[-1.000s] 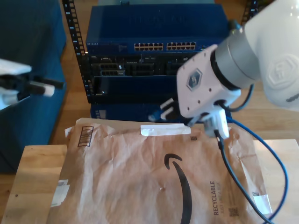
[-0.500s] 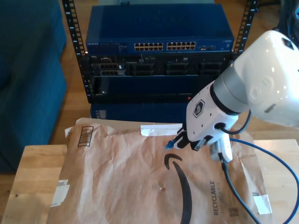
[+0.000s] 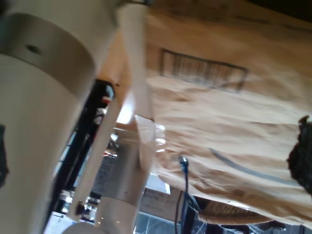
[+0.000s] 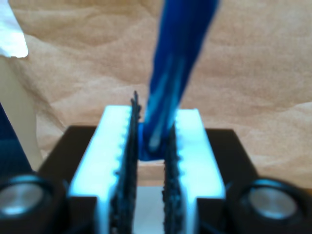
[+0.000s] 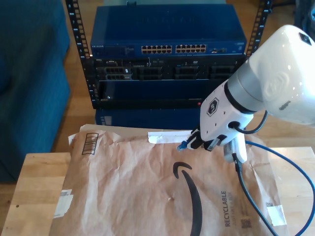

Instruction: Grab the cable and plug it in

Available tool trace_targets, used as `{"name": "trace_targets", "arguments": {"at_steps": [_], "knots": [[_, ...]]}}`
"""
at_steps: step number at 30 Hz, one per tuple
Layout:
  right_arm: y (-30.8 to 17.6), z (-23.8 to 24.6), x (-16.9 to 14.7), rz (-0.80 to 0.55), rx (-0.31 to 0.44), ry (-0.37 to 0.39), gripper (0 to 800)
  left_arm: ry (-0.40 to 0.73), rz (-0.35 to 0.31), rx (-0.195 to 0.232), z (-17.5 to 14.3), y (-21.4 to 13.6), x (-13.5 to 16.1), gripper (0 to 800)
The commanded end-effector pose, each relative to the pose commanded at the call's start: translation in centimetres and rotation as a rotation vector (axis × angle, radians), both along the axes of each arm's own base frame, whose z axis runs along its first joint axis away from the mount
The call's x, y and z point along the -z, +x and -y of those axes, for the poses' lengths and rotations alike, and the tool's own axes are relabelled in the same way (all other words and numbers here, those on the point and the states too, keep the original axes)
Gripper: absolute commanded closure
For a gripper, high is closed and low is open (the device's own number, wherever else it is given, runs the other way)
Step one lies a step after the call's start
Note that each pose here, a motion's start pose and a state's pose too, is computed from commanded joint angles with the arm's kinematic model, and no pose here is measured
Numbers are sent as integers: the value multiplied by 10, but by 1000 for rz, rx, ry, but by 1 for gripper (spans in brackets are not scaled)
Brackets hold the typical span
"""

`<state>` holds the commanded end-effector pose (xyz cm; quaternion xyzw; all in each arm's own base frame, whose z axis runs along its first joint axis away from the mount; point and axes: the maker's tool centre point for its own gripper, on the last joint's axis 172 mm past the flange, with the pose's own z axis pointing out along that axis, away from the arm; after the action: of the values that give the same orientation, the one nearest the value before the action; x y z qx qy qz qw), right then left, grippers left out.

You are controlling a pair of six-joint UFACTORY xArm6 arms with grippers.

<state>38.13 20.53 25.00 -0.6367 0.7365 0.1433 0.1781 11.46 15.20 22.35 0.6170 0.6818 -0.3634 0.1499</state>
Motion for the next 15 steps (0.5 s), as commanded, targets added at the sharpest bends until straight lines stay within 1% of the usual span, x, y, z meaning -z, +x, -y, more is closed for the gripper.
{"name": "trace_targets", "arguments": {"at_steps": [3, 4, 7, 8, 10, 12, 13, 15], "knots": [[2, 0, 4, -8, 3, -3, 800, -40, -20, 33, 7, -27, 12, 2], [2, 0, 7, -14, 3, -5, 800, -45, -20, 35, 6, -35, 16, 2], [9, 2, 8, -11, 3, -16, 800, -36, 5, -11, 2, -48, 34, 2], [11, 2, 7, -7, 2, -18, 800, -46, 11, -22, 5, -52, 38, 2], [13, 2, 5, -1, 2, -19, 800, -74, 9, -24, 15, -61, 45, 2], [13, 2, 5, -1, 2, -19, 800, -87, -9, -13, 27, -71, 52, 2], [12, 3, 5, -2, 1, -21, 800, -74, -8, -9, 31, -74, 59, 2], [12, 4, 6, -1, -1, -27, 800, -34, 13, -21, 36, -80, 72, 1]]}}
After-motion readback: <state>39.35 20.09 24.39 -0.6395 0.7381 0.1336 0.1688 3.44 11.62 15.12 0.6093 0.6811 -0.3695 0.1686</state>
